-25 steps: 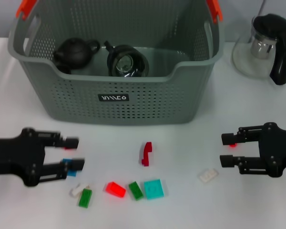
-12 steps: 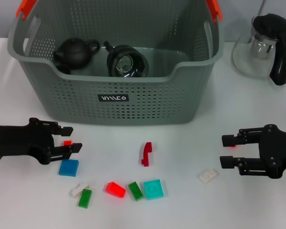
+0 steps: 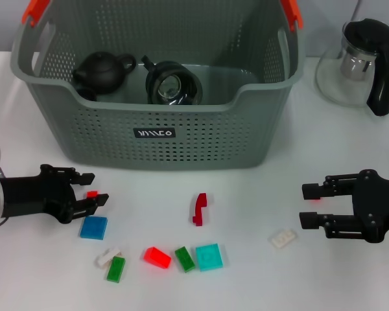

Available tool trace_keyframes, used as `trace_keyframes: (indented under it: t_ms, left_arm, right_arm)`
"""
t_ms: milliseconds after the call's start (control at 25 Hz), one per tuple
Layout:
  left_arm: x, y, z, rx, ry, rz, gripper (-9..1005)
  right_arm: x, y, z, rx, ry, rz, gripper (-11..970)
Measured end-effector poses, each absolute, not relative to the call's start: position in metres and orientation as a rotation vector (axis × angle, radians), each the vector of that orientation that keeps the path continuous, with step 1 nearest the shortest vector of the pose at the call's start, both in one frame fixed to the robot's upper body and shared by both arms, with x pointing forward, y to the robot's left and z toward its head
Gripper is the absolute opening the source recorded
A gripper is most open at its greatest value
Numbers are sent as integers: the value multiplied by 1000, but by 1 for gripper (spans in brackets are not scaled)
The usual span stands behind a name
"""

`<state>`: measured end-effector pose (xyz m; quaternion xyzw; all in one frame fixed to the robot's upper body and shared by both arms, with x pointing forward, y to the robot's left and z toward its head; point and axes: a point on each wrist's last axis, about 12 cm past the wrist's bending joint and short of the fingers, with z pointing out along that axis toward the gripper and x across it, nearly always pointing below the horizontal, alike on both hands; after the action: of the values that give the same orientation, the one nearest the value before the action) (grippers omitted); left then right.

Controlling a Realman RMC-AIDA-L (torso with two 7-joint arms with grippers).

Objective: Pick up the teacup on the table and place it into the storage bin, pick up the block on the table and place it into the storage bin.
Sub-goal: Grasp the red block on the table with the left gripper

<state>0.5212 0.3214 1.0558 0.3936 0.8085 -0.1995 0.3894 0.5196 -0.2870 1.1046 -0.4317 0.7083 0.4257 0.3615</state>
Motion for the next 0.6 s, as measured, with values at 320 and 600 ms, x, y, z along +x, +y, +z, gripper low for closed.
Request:
trace_keyframes:
  t_ms: [320, 600]
  left_arm:
    - [521, 322, 1049, 981, 2070, -484, 440]
    - [520, 323, 1045, 972, 2086, -474, 419]
  right_arm:
    - [519, -287, 1104, -1111, 1825, 1098, 593]
    - [519, -287, 1104, -1111, 1826, 1098, 593]
